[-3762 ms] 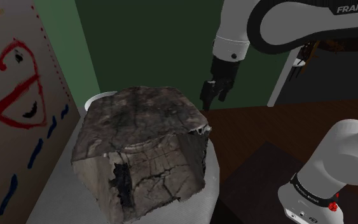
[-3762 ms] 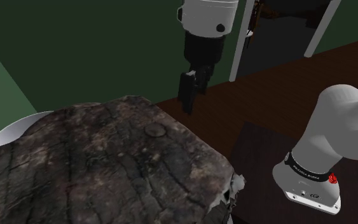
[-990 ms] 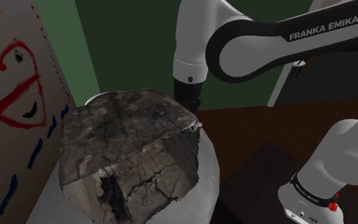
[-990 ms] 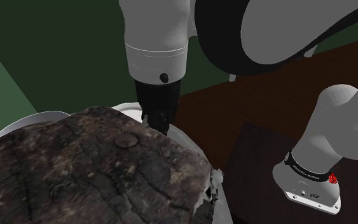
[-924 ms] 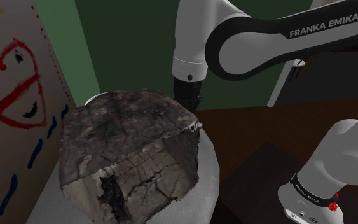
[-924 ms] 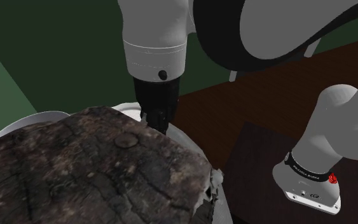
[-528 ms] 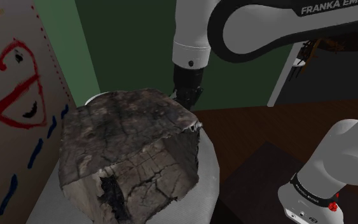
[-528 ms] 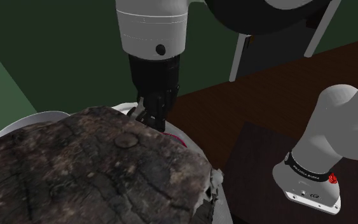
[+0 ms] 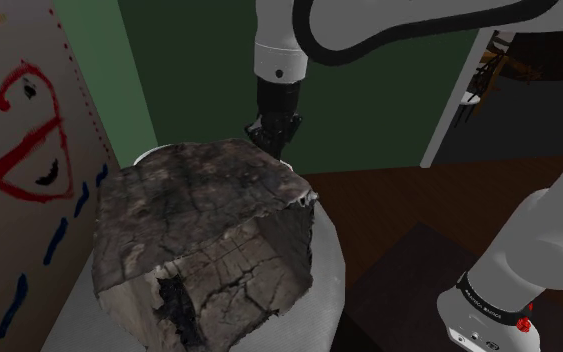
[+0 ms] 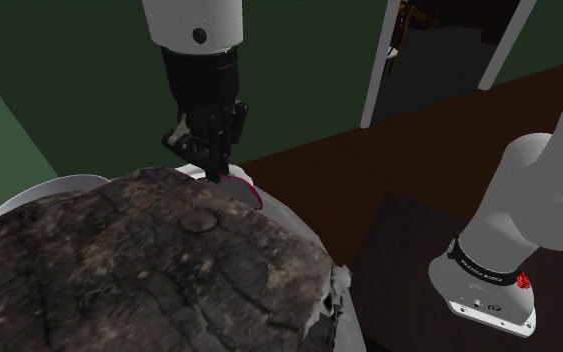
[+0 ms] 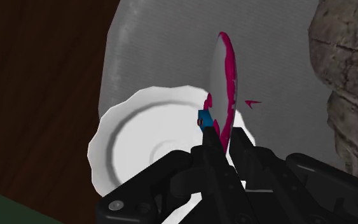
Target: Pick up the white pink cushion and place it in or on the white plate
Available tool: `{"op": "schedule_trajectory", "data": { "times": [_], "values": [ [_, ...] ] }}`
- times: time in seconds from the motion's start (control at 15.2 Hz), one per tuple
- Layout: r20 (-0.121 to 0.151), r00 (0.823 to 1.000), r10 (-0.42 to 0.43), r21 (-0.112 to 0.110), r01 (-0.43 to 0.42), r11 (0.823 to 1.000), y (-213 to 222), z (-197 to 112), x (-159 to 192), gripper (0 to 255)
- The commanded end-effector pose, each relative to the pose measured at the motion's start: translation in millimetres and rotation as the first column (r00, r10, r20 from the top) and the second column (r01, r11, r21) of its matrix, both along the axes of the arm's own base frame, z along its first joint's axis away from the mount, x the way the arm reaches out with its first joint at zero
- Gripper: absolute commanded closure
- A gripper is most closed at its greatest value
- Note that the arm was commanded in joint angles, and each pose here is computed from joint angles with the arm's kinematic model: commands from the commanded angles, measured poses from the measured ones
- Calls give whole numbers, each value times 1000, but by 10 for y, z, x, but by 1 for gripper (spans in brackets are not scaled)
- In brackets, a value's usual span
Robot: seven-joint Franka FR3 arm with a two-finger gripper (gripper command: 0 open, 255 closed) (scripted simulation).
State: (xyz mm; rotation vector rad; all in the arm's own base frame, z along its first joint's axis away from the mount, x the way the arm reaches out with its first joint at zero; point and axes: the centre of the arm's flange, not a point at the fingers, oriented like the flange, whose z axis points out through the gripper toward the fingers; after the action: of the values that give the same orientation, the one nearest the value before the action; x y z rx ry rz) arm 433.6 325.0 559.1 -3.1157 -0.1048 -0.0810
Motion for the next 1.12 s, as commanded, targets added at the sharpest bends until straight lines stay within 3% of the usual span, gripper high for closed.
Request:
{"op": "schedule_trajectory", "data": {
  "times": [0.0, 0.26, 0.86, 0.92, 0.99, 1.06],
  "values": [
    [1, 1000, 0, 0, 0, 1000, -53, 26, 237, 255],
    [1, 1000, 0, 0, 0, 1000, -168, 87, 817, 255],
    [1, 1000, 0, 0, 0, 1000, -168, -388, 817, 255],
    [0, 1000, 0, -1, 0, 1000, -168, -322, 810, 255],
    [0, 1000, 0, -1, 0, 1000, -168, -322, 810, 0],
    [9, 998, 66, 10, -66, 998, -115, -430, 786, 0]
  ]
}}
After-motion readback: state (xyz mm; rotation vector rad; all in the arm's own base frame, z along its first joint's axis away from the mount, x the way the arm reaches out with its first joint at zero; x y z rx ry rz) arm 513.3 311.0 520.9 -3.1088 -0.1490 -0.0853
